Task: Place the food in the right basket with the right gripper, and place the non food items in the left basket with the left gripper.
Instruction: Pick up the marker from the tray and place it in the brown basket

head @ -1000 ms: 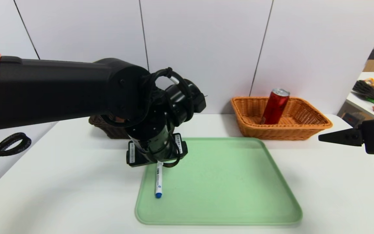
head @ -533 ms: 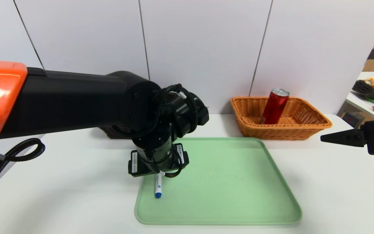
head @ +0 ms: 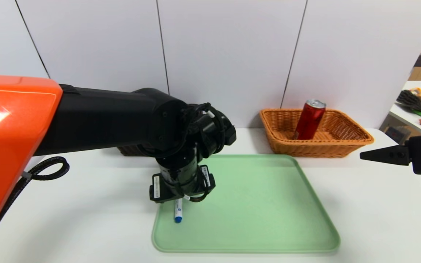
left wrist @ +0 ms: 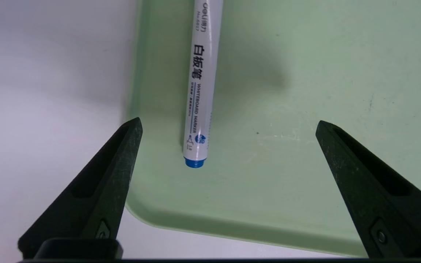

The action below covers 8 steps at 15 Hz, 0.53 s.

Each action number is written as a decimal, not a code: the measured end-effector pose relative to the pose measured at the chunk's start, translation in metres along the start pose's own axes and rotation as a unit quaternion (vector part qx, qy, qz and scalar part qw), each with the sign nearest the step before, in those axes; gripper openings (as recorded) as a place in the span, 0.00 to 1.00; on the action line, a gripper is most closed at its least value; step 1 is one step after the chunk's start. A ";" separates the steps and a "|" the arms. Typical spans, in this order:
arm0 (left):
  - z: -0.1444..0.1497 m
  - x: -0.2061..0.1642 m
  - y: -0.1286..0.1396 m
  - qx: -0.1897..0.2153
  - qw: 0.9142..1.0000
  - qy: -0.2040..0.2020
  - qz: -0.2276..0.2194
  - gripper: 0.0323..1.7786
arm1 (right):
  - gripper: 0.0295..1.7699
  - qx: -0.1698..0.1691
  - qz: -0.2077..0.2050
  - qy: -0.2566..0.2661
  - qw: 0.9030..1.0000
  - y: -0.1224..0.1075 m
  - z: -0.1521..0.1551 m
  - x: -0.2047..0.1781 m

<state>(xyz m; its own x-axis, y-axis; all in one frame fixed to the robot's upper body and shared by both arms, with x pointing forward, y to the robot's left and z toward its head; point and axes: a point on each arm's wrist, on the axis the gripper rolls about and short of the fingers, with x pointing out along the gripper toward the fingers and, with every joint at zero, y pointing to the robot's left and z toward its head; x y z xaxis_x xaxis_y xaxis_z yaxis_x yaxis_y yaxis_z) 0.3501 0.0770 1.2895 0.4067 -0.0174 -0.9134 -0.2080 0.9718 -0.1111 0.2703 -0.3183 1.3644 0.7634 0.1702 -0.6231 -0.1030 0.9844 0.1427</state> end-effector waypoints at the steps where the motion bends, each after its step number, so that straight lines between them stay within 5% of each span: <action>1: 0.000 0.003 -0.001 0.000 1.000 0.002 0.001 0.95 | 0.96 0.000 0.000 0.000 1.000 0.000 0.000 0.000; 8: 0.002 0.019 -0.005 -0.002 1.000 0.005 0.008 0.95 | 0.96 0.002 -0.002 0.000 1.000 -0.001 0.000 0.001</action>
<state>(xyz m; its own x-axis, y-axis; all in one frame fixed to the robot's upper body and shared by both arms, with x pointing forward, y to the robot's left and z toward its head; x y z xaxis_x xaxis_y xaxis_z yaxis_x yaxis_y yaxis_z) 0.3606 0.0720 1.2735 0.3941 -0.0034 -0.9191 -0.2189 0.9709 -0.0974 0.2711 -0.3196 1.3641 0.7638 0.1669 -0.6235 -0.0976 0.9847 0.1441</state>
